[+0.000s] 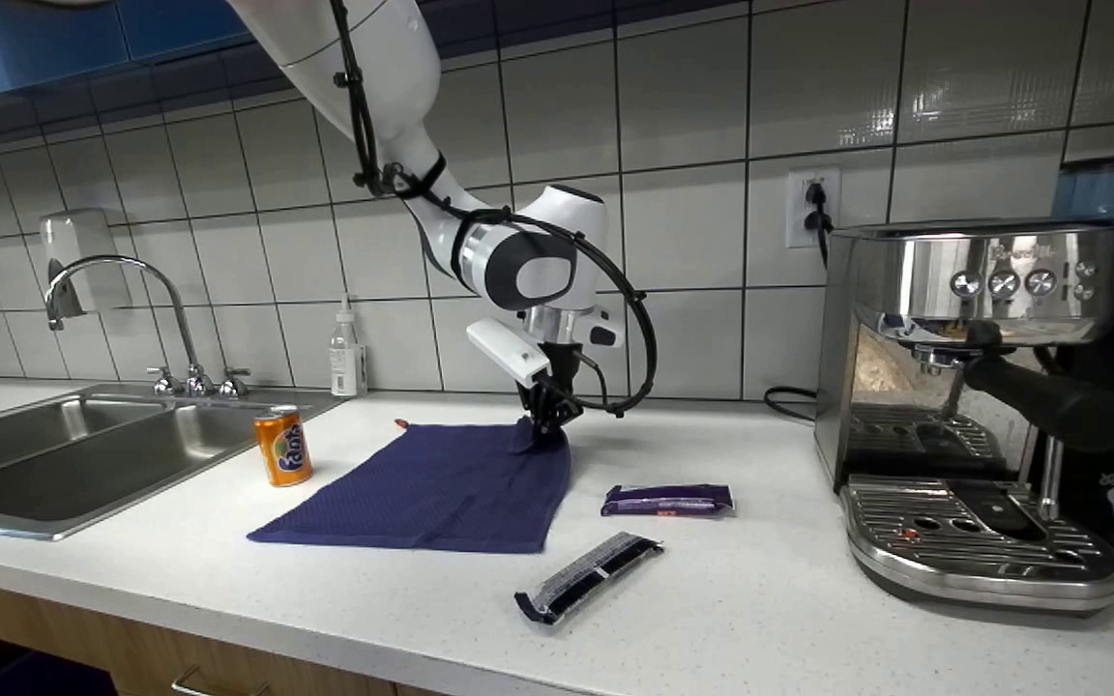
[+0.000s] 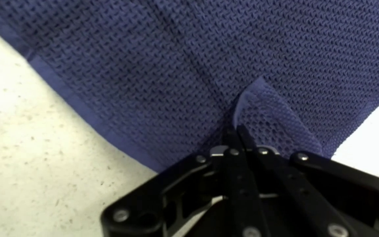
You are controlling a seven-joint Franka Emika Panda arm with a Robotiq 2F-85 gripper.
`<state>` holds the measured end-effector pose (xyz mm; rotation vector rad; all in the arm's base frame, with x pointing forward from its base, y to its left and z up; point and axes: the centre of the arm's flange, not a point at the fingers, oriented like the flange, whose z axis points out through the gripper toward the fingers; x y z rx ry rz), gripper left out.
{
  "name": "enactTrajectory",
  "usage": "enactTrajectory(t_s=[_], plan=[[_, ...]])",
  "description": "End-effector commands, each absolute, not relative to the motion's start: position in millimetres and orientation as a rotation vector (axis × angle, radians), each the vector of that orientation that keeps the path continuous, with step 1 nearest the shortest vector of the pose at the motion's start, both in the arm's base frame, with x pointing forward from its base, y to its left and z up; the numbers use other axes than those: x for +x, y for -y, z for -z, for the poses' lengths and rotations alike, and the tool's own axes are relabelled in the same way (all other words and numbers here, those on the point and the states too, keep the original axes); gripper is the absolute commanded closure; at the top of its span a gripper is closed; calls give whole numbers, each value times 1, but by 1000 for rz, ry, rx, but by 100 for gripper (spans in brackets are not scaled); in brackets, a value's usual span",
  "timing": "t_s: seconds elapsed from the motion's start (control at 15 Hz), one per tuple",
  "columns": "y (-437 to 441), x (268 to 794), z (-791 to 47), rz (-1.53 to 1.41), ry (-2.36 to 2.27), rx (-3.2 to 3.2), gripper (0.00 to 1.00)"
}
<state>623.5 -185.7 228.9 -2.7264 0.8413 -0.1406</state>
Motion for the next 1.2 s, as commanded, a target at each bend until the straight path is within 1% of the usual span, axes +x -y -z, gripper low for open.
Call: enactTrajectory(t_s=[0.0, 0.53, 1.13], plan=[[192, 616, -254, 167, -842, -2685, 99], [184, 600, -283, 206, -823, -2690, 100], [150, 570, -298, 162, -836, -2663, 100]])
